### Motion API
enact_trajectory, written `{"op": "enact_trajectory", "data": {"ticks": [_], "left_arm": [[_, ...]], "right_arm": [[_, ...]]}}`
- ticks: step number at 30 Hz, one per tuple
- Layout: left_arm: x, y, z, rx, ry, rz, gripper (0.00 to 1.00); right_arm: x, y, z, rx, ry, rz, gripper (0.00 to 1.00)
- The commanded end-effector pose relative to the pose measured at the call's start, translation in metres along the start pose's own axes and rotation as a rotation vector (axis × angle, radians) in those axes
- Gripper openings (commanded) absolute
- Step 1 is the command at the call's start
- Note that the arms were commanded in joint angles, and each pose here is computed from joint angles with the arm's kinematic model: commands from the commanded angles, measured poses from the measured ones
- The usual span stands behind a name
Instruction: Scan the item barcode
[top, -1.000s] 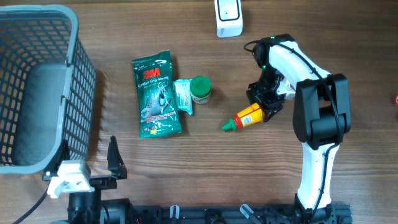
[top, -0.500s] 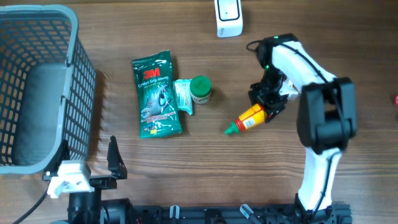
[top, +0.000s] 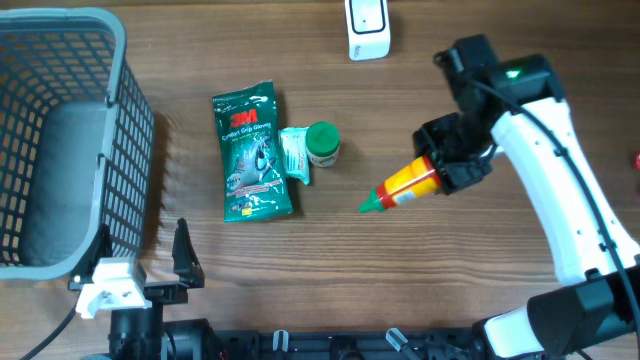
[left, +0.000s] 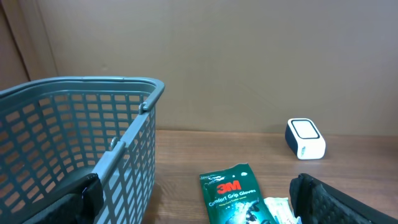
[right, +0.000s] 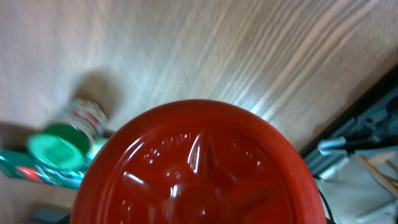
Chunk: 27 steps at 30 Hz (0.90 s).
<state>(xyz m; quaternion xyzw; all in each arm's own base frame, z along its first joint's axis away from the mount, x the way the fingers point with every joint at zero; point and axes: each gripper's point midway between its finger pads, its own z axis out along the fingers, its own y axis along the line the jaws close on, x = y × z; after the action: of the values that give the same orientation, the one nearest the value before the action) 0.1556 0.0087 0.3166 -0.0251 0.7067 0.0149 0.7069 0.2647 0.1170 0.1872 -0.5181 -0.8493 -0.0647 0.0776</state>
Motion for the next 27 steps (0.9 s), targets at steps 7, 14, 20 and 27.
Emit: {"op": "enact_trajectory", "data": {"ticks": [7,14,20,27], "left_arm": [[-0.001,0.002,-0.001,-0.011,-0.009,-0.01,1.0],[-0.001,0.002,-0.001,-0.011,-0.008,-0.01,1.0],[-0.001,0.002,-0.001,-0.011,-0.008,-0.01,1.0],[-0.001,0.002,-0.001,-0.011,-0.008,-0.01,1.0]], "right_arm": [[0.025,0.009,0.009,-0.021,0.038,-0.082,0.48],[0.016,0.025,0.012,-0.063,-0.008,-0.089,0.43],[0.027,0.041,0.013,-0.128,0.069,-0.174,0.41],[0.017,0.04,0.024,-0.154,0.167,-0.209,0.41]]}}
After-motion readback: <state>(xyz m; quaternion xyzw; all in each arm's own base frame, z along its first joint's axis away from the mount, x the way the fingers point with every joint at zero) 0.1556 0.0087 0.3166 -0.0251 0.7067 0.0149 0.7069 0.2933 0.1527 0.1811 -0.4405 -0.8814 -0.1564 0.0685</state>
